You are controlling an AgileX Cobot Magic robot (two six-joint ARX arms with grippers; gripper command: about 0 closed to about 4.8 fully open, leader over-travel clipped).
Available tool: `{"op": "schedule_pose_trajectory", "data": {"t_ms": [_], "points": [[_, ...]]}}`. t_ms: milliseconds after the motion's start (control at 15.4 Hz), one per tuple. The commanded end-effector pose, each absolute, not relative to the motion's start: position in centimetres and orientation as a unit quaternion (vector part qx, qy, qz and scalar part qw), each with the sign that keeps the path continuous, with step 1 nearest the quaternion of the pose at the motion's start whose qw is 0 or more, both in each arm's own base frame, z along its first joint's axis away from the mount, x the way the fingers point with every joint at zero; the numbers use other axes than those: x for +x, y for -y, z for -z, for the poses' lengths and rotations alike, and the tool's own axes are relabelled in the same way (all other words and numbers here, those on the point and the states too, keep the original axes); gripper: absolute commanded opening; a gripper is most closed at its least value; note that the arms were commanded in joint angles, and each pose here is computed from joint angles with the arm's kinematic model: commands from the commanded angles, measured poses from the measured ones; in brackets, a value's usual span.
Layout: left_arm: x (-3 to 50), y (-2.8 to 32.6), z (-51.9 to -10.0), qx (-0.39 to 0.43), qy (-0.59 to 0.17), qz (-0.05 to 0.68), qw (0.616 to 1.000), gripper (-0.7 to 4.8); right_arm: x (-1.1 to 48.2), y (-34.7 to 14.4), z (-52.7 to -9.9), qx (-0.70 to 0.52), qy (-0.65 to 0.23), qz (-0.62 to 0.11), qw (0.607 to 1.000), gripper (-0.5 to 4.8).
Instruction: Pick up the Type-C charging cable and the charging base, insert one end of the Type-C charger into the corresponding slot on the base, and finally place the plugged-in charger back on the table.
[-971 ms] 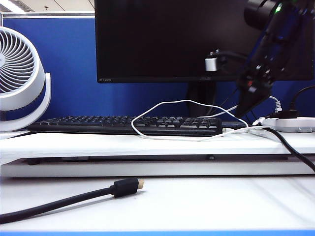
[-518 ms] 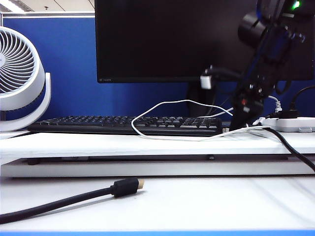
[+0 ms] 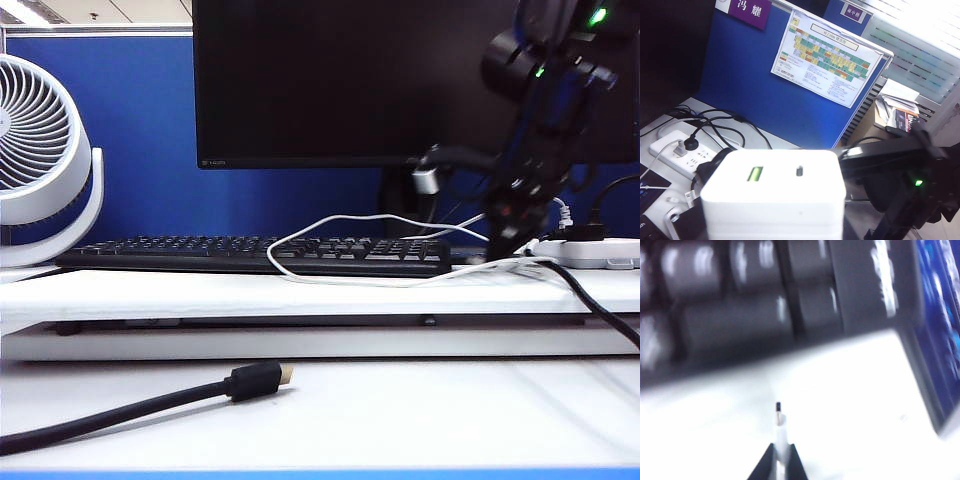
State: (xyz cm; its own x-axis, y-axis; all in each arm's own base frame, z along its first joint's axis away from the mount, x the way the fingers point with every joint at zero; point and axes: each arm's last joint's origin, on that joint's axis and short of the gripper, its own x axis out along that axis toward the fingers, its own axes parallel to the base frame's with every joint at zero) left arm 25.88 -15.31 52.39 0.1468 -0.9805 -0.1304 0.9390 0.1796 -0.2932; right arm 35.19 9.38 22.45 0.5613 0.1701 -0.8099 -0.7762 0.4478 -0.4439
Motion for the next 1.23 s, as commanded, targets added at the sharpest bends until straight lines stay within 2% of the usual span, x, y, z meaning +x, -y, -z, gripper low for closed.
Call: {"op": "schedule_pose_trajectory", "data": {"t_ms": [65,324,647,971,1230], "points": [[25.5,15.1,-52.9,-0.068,-0.132,0.641,0.753,-0.06,33.0,-8.9,-26.3,-0.425,-0.33,-0.301,0.787,-0.01],[25.5,15.1,-52.9,-0.069,-0.134,0.641,0.753,-0.06,29.2,-8.8,-29.8,-0.364,-0.284,-0.409,0.787,-0.01],[25.5,15.1,-52.8,-0.069,-0.135,0.641,0.753,-0.06,27.3,-8.9,-30.2,-0.28,-0.283,-0.508,0.764,-0.01],[25.5,15.1,-52.8,-0.069,-0.135,0.641,0.753,-0.06,27.1,-10.7,-28.0,-0.279,-0.347,-0.533,0.72,-0.01],[25.5,15.1,-52.8,-0.07,-0.138,0.64,0.752,-0.06,28.2,-13.9,-24.7,-0.349,-0.407,-0.491,0.687,-0.01]]}}
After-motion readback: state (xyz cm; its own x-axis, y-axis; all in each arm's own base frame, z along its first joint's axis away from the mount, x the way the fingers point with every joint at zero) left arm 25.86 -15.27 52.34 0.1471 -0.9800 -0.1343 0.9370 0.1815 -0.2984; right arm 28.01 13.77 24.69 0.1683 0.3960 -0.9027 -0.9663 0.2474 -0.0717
